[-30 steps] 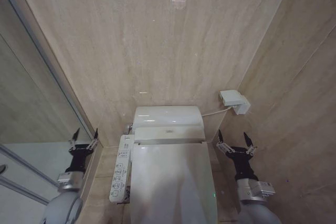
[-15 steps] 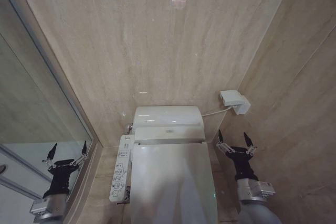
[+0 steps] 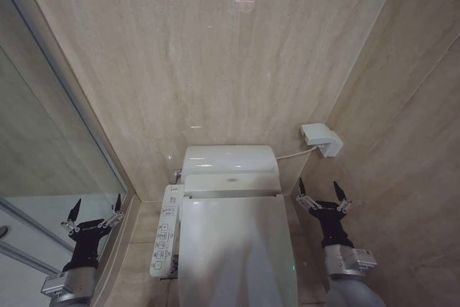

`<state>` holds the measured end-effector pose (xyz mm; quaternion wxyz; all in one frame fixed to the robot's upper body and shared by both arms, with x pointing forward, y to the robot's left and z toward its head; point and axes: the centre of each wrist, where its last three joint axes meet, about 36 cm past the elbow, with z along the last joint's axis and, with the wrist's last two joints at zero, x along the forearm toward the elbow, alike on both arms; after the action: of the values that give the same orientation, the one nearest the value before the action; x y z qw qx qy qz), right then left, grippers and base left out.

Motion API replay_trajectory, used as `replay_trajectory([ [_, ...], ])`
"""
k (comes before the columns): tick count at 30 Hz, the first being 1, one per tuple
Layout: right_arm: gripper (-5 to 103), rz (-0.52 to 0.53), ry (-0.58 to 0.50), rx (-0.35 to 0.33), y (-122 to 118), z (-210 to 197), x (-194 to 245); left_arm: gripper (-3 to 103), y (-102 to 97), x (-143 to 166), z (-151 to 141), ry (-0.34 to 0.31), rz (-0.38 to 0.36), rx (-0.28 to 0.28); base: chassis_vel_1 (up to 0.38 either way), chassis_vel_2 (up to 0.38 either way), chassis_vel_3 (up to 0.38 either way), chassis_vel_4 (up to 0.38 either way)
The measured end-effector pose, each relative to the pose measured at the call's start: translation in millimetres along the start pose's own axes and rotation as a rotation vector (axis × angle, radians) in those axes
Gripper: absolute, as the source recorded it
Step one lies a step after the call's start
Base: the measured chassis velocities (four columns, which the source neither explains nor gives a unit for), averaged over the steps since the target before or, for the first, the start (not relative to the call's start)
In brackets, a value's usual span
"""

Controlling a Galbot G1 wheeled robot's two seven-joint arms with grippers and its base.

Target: Open the toilet lid, clean the toilet bowl with a toilet brush, close the toilet lid, and flush.

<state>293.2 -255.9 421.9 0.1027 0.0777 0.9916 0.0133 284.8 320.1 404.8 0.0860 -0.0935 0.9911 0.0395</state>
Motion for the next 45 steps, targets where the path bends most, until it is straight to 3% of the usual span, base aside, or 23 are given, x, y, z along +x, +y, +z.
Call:
replay_trajectory([
  [11,100,0.000,0.000,0.000,0.0,0.0,0.0,100,-12.2,5.3,-5.2,-0.025,0.049,-0.021,0.000,0.000,0.000,0.000],
  [45,100,0.000,0.000,0.000,0.0,0.0,0.0,100,-12.9,4.1,-2.6,-0.024,0.057,-0.040,0.001,-0.001,-0.002,0.002],
])
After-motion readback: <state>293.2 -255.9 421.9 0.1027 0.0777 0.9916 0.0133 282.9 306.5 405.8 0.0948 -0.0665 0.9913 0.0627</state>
